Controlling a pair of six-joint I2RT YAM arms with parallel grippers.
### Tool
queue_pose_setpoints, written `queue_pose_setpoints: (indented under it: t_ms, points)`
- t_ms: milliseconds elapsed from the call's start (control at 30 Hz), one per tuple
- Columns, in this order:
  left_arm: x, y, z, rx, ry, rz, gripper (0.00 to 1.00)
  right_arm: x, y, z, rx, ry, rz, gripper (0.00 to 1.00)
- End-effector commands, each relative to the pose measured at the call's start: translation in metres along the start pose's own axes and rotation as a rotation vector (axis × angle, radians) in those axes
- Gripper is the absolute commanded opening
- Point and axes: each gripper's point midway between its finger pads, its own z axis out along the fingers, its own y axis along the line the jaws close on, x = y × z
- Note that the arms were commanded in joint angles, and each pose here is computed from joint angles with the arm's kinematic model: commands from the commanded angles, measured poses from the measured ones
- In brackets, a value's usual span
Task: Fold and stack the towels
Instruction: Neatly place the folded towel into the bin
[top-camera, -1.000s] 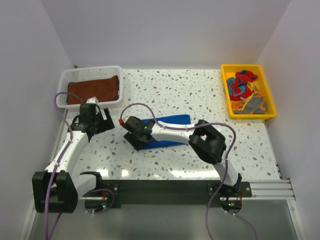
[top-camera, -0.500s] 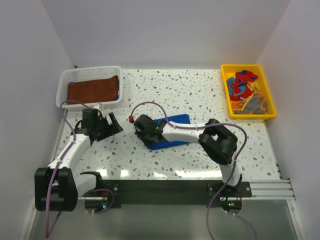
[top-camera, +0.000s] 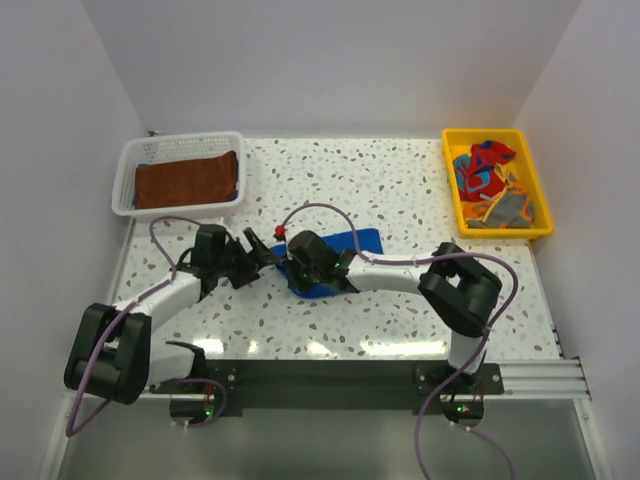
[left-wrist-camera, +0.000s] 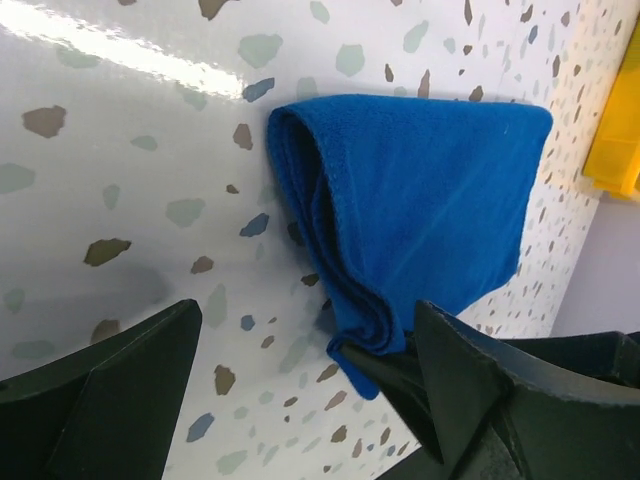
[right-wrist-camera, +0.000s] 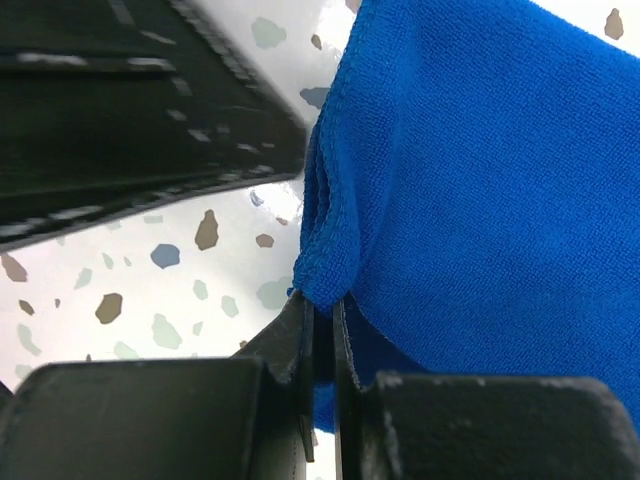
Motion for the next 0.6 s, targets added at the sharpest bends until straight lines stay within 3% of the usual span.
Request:
queue_pose_setpoints:
  t_ms: [0, 367, 467, 567]
  points:
    - [-0.005, -0.022, 0.010, 0.088, -0.030, -0.047, 0.92, -0.035, 0.017, -0.011, -0.077, -0.142, 0.051, 0.00]
    - [0.020, -0.012, 0.039, 0.028, 0.026, -0.047, 0.85, -0.030, 0.019, -0.002, -0.098, -0.146, 0.050, 0.00]
    - [0.028, -0.004, 0.044, 0.008, 0.032, -0.057, 0.79, -0.029, 0.019, -0.001, -0.101, -0.144, 0.046, 0.00]
    - [0.026, 0.000, 0.046, -0.001, 0.015, -0.047, 0.66, -0.026, 0.018, 0.000, -0.103, -0.138, 0.045, 0.00]
